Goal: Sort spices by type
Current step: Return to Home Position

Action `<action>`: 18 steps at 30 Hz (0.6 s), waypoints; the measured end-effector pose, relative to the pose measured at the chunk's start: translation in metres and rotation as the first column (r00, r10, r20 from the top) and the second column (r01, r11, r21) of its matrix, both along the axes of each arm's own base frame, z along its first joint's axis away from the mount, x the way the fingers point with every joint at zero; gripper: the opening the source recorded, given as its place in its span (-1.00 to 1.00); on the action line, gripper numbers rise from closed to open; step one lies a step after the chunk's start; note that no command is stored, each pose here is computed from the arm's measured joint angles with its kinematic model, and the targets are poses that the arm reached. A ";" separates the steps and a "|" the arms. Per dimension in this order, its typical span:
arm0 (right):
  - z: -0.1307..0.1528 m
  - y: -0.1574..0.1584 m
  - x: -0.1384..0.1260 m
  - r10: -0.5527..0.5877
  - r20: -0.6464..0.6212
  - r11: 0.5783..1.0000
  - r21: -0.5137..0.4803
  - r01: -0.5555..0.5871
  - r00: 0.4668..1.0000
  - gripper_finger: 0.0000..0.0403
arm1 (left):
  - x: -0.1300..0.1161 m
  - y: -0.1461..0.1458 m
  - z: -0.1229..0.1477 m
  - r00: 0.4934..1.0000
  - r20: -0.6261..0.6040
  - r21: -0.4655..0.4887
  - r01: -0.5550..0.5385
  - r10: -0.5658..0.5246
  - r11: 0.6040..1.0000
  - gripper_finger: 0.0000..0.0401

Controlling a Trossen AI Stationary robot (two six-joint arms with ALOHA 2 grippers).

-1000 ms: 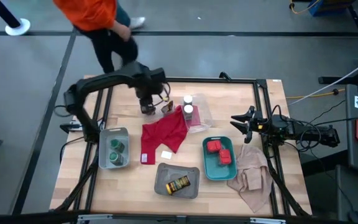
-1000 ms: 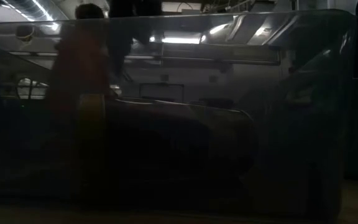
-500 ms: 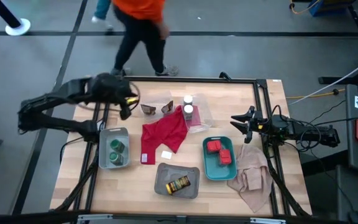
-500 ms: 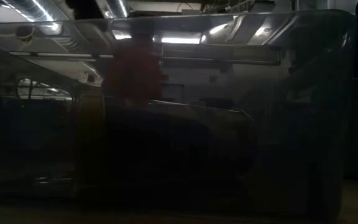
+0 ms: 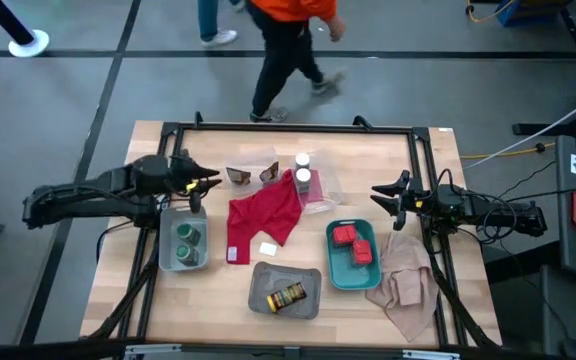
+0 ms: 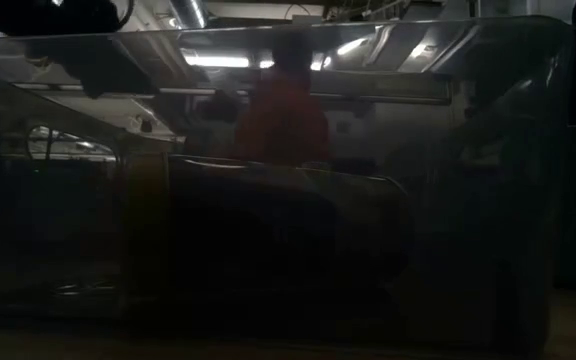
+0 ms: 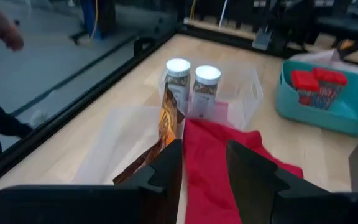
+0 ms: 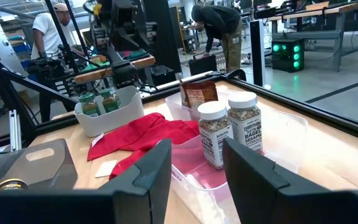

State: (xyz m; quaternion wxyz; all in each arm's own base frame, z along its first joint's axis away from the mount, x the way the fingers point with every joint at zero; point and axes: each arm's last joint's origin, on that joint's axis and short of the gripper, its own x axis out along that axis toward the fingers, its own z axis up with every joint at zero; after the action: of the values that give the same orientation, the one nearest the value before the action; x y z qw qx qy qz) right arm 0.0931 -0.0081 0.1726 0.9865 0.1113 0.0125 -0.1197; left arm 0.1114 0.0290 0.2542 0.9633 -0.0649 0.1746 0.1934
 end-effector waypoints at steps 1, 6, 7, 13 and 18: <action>0.000 0.000 0.000 0.000 0.000 1.000 0.000 0.000 1.000 -0.29 | -0.002 0.000 -0.006 1.000 0.023 0.005 -0.001 0.000 1.000 -0.46; 0.000 0.000 0.000 0.000 0.000 1.000 0.000 0.000 1.000 -0.29 | -0.011 -0.002 -0.028 0.993 0.122 0.026 -0.003 0.000 1.000 -0.46; 0.000 0.000 0.000 0.000 0.000 1.000 -0.001 0.000 1.000 -0.29 | -0.012 -0.003 -0.031 0.990 0.139 0.030 -0.003 -0.001 1.000 -0.46; 0.000 0.000 0.000 0.000 -0.001 1.000 -0.002 0.000 1.000 -0.29 | -0.023 -0.005 -0.048 0.973 0.233 0.047 -0.008 -0.003 0.999 -0.46; 0.000 0.000 0.000 -0.002 0.001 1.000 -0.002 0.002 1.000 -0.29 | -0.030 -0.007 -0.059 0.958 0.285 0.055 -0.010 -0.006 0.998 -0.46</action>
State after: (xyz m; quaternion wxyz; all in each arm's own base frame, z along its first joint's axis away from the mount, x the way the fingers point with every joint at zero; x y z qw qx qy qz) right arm 0.0930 -0.0081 0.1729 0.9865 0.1102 0.0116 -0.1207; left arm 0.0814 0.0224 0.1949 0.9796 -0.0654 0.0285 0.1877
